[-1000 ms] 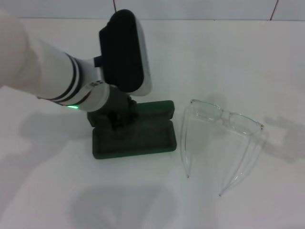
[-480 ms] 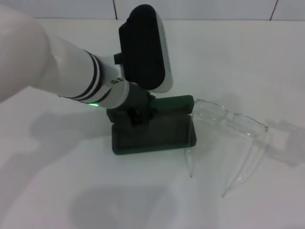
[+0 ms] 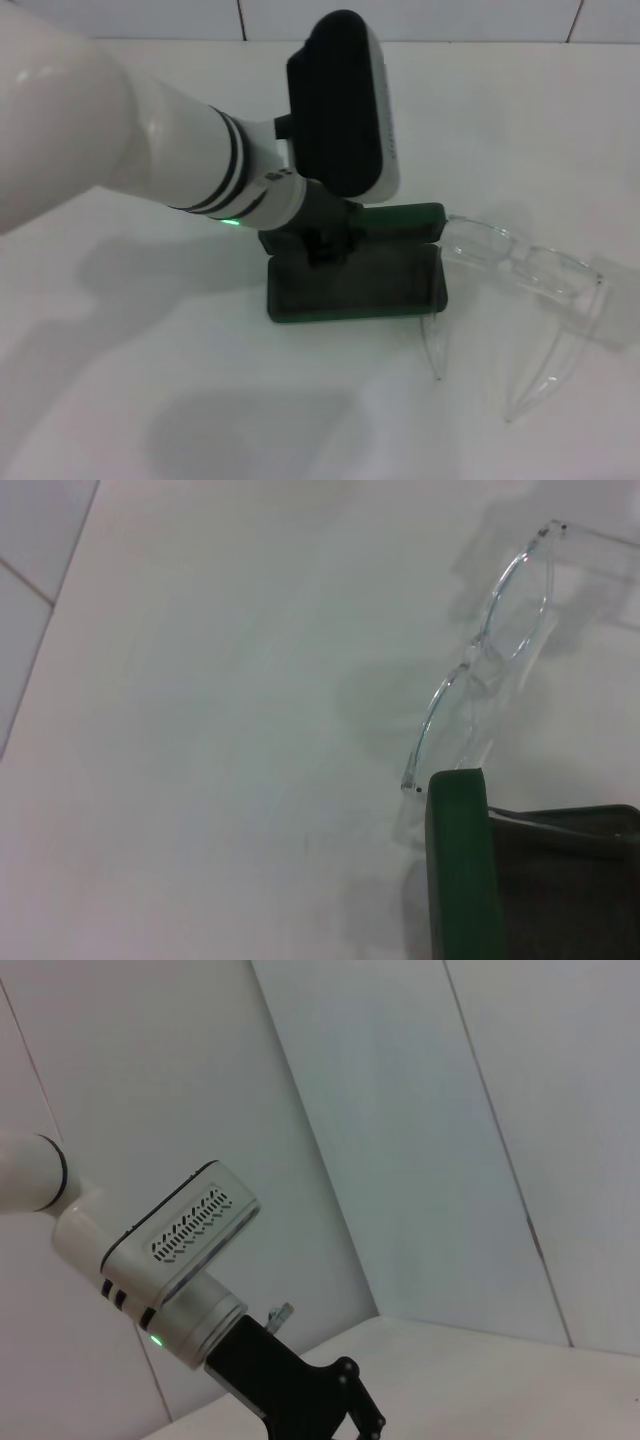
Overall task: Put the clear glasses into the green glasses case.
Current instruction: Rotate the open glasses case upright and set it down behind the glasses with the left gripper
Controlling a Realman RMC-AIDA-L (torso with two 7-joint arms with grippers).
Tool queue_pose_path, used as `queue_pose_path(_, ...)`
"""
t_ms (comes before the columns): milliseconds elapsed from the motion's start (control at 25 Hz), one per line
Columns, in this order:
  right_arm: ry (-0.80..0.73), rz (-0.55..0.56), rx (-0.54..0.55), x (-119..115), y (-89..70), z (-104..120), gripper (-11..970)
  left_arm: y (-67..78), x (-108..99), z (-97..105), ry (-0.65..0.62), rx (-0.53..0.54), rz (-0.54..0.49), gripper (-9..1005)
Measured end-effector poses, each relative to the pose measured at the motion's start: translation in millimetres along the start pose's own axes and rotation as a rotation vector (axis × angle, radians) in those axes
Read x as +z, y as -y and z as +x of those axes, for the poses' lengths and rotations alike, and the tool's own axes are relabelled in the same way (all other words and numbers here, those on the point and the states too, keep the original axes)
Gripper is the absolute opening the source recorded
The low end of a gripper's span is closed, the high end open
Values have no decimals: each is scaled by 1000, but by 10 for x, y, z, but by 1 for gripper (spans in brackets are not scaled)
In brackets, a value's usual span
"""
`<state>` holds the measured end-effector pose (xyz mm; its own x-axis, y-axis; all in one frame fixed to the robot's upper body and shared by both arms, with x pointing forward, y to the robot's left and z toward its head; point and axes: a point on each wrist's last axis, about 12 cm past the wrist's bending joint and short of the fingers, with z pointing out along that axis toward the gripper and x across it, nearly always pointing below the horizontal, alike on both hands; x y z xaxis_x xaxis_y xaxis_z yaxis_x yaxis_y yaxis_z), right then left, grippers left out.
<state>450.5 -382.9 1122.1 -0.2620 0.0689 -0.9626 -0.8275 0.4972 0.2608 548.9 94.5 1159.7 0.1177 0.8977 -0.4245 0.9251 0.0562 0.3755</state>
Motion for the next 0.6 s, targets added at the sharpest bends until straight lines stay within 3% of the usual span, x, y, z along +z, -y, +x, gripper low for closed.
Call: queue_pose_path(600, 45, 8, -6, -106, -61, 37, 691, -51, 127, -192, 48, 25, -2, 206)
